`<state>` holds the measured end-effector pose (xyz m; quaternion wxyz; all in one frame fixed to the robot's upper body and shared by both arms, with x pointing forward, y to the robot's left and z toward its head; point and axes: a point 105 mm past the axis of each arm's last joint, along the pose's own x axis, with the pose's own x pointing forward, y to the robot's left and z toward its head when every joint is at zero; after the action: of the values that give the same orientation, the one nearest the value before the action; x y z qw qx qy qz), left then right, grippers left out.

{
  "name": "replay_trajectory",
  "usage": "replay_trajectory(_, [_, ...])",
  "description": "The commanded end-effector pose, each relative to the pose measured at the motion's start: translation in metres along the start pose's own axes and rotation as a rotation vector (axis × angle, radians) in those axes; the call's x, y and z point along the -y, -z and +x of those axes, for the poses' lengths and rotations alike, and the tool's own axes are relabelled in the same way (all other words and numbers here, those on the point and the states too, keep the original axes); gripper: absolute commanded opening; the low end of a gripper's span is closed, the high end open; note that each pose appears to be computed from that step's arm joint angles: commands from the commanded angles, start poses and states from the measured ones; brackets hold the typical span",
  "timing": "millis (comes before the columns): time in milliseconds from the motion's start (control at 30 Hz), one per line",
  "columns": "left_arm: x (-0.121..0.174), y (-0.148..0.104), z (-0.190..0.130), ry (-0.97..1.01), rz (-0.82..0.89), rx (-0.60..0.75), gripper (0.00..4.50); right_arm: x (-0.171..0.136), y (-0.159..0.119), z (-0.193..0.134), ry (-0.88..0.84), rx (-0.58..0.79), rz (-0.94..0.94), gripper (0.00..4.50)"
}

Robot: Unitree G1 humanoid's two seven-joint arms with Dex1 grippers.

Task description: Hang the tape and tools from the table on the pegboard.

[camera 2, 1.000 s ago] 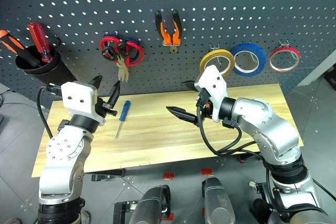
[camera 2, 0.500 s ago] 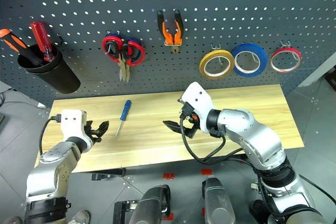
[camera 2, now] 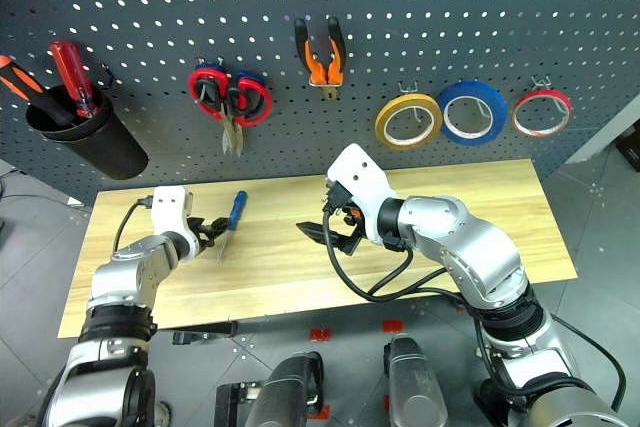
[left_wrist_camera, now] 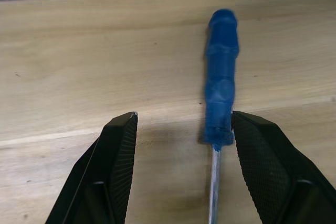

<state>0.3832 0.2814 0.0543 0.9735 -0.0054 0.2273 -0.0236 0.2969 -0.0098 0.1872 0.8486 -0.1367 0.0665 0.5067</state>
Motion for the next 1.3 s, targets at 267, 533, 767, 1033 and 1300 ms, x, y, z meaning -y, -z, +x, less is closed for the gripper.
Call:
replay_trajectory(267, [0.009, 0.009, 0.017, 0.063, 0.058, -0.095, 2.58, -0.010, -0.017, -0.006, -0.025, 0.026, -0.035, 4.50])
replay_trajectory(533, [0.008, 0.018, 0.012, 0.100, 0.167, -0.134, 0.50, -0.012, -0.012, -0.010, -0.061, -0.002, -0.050, 4.50])
replay_trajectory(767, [0.012, -0.005, -0.027, 0.186, 0.192, 0.077, 0.51, -0.013, -0.023, -0.025, -0.082, 0.070, -0.118, 4.50])
replay_trajectory(1033, [0.028, -0.069, -0.118, 0.228, 0.202, 0.490, 0.51, -0.020, -0.046, -0.043, -0.136, 0.236, -0.216, 4.50])
replay_trajectory(1300, [0.020, -0.139, -0.176, 0.190, 0.226, 0.743, 0.51, -0.011, -0.074, -0.044, -0.179, 0.366, -0.192, 4.50])
